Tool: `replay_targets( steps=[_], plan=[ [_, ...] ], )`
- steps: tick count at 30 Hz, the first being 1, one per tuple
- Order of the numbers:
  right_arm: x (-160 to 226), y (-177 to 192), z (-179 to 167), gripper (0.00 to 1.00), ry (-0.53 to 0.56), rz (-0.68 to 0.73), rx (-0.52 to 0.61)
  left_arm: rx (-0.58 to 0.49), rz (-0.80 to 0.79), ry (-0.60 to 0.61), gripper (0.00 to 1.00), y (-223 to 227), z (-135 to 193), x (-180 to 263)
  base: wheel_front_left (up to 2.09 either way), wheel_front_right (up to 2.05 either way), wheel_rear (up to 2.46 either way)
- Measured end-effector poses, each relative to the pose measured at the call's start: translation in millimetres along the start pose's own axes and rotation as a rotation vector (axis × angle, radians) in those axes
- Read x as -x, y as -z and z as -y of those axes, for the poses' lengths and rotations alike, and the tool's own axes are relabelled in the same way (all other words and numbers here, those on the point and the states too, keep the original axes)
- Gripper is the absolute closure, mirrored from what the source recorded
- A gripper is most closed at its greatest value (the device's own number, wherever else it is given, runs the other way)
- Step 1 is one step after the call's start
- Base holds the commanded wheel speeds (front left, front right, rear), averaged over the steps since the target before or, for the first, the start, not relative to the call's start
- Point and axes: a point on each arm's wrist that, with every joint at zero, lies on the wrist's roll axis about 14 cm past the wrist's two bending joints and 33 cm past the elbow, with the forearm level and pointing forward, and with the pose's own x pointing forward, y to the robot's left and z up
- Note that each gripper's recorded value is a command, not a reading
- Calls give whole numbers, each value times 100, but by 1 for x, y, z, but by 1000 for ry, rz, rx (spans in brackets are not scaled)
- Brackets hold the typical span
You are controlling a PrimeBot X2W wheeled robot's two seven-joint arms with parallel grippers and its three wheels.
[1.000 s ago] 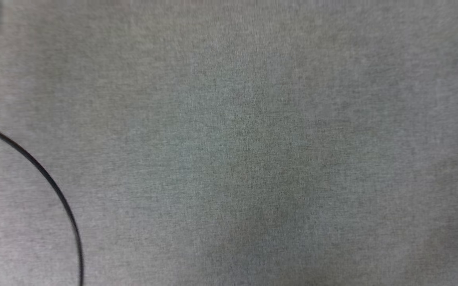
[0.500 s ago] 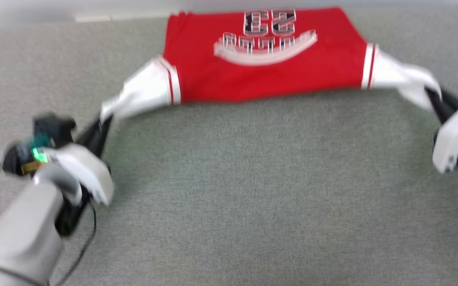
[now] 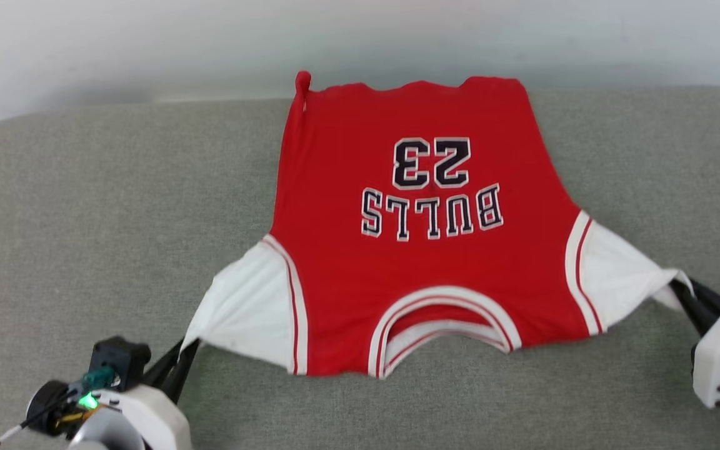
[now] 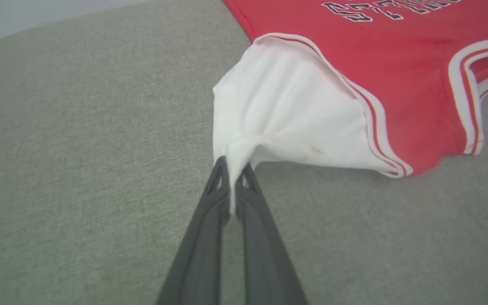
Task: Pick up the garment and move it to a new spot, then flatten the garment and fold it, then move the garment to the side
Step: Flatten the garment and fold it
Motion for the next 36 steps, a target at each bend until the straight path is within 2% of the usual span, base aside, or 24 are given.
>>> replay_targets(
  steps=[6,11,19,20,21,22,29,34,36],
  plan=[
    [36,17,-11,100,-28,-40,-48,51,-26,-43,100,12,-3,36,0,0,0],
    [68,55,-20,100,-52,-179,-107,68,-68,-47,100,24,-1,59,0,0,0],
    [97,85,-33,100,-84,-309,-180,133,-139,29,100,39,35,73,0,0,0],
    [96,83,-34,95,-86,-306,-183,131,-147,37,100,40,38,73,0,0,0],
    [95,81,-34,62,-88,-306,-183,129,-150,49,100,41,41,73,0,0,0],
    [95,79,-34,0,-91,-307,-182,133,-148,55,100,40,43,74,0,0,0],
    [82,59,-28,0,-109,-354,-179,110,-66,92,100,9,47,68,0,0,0],
    [44,-3,-19,0,-130,-281,-184,107,-43,141,100,-11,60,69,0,0,0],
    [25,-18,-17,0,-139,-293,-200,117,-31,152,100,-20,64,67,0,0,0]
  ],
)
